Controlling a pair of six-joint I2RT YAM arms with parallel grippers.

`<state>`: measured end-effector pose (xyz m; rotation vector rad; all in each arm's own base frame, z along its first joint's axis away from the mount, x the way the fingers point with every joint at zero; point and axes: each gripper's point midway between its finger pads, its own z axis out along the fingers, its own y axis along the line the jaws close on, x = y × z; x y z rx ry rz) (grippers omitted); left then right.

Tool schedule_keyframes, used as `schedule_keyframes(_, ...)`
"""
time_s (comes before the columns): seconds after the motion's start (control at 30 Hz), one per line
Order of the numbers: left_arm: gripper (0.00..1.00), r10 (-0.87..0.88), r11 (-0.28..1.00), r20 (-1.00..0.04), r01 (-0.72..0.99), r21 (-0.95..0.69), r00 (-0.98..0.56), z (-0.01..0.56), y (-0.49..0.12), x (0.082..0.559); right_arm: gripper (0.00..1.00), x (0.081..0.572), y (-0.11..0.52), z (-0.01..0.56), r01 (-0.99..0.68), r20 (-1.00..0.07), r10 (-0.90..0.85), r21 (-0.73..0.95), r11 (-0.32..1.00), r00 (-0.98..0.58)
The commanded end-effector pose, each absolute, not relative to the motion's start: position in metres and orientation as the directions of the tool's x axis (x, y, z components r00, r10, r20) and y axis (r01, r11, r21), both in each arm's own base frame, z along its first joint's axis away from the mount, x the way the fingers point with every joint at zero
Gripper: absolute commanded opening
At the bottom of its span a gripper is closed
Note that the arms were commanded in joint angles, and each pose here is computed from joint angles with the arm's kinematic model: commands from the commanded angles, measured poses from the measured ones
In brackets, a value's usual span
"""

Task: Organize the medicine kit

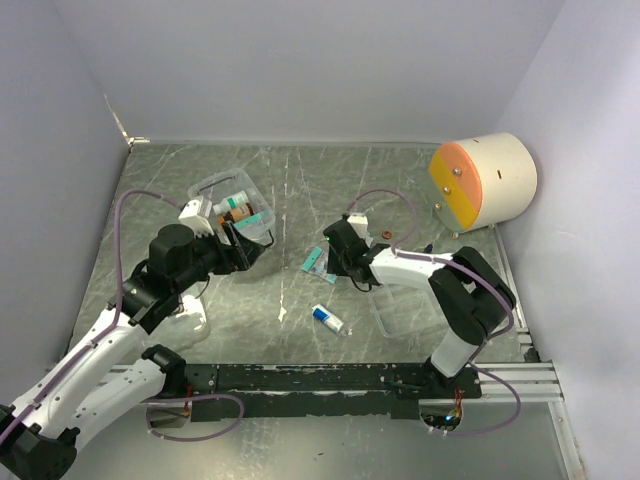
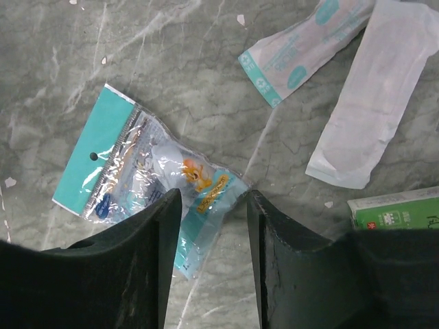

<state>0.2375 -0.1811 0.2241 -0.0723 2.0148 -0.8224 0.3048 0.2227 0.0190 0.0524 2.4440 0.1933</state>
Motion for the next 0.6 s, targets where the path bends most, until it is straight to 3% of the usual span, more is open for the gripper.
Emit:
schedule_keyframes(0.0,0.86,-0.384,0.745,-0.735,0.283,-0.604,-0.559,0.231,-0.187,0.238,0.42,0.308,0.212,0.011,-0.003,-0.624,0.046,0.077,0.997,-0.780)
schedule_keyframes(0.1,0.86,-0.403,0.760,-0.724,0.237,-0.606,-0.559,0.226,-0.182,0.240,0.38,0.302,0.210,0.003,-0.017,-0.595,0.016,0.050,0.999,-0.804)
schedule_keyframes(0.33,0.95,-0.392,0.791,-0.757,0.229,-0.568,-0.523,0.231,-0.172,0.242,0.10,0.296,0.211,0.011,-0.031,-0.601,0.028,0.087,0.996,-0.799)
schedule_keyframes(0.57,1.00,-0.313,0.774,-0.784,0.335,-0.537,-0.536,0.239,-0.183,0.235,0.10,0.288,0.225,0.065,-0.105,-0.653,0.080,0.240,0.965,-0.753)
